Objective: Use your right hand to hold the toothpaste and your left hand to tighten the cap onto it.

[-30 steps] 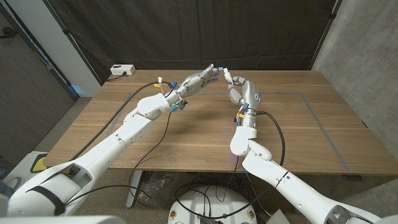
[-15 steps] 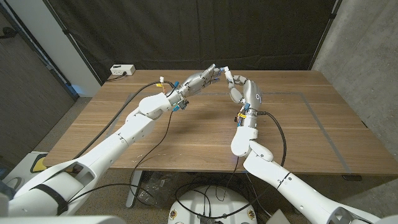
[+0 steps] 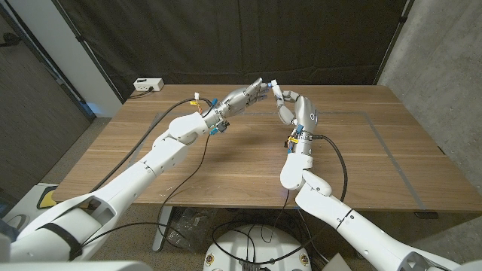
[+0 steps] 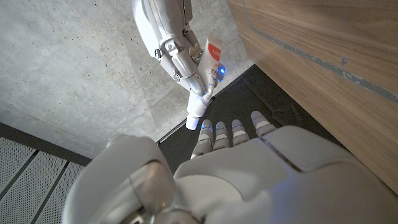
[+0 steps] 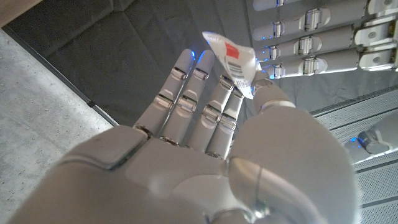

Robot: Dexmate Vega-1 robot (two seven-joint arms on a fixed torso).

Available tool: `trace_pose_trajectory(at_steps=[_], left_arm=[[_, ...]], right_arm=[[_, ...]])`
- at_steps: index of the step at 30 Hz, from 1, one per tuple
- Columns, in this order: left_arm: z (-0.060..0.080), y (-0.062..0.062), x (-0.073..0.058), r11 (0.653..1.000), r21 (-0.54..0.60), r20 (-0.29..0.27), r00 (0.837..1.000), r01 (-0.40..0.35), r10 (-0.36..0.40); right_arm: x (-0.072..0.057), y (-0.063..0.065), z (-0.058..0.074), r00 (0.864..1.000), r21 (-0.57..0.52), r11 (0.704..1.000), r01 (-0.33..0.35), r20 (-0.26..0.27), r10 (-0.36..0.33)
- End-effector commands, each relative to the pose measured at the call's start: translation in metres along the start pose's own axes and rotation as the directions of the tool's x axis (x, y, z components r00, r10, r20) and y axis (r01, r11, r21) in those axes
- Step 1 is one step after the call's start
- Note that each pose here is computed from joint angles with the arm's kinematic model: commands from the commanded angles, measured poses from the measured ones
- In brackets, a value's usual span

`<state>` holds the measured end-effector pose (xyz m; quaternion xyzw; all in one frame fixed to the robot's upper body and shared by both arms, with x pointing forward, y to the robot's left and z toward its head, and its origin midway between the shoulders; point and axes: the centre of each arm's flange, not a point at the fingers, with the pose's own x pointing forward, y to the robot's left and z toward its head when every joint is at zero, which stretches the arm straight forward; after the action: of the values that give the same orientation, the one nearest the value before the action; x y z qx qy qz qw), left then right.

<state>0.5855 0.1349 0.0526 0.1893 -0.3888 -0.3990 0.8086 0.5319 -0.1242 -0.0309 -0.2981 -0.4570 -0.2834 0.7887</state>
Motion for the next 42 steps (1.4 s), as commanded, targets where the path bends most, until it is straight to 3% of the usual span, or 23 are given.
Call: trace_pose_trajectory(at_steps=[1, 30, 42], left_arm=[[0.001, -0.001, -0.004, 1.0, -0.005, 0.003, 1.0, -0.004, 0.004], [-0.006, 0.002, 0.011, 0.998, -0.027, 0.008, 0.998, 0.063, -0.062], [-0.01, 0.0, -0.005, 0.999, -0.051, -0.016, 1.0, 0.011, -0.012]], right_arm=[[0.0, 0.004, -0.001, 1.0, -0.008, 1.0, -0.013, -0.008, 0.013], [-0.01, -0.001, 0.015, 1.0, 0.027, 1.0, -0.011, 0.015, 0.011], [0.001, 0.004, 0.003, 1.0, -0.015, 1.0, -0.008, -0.01, 0.007]])
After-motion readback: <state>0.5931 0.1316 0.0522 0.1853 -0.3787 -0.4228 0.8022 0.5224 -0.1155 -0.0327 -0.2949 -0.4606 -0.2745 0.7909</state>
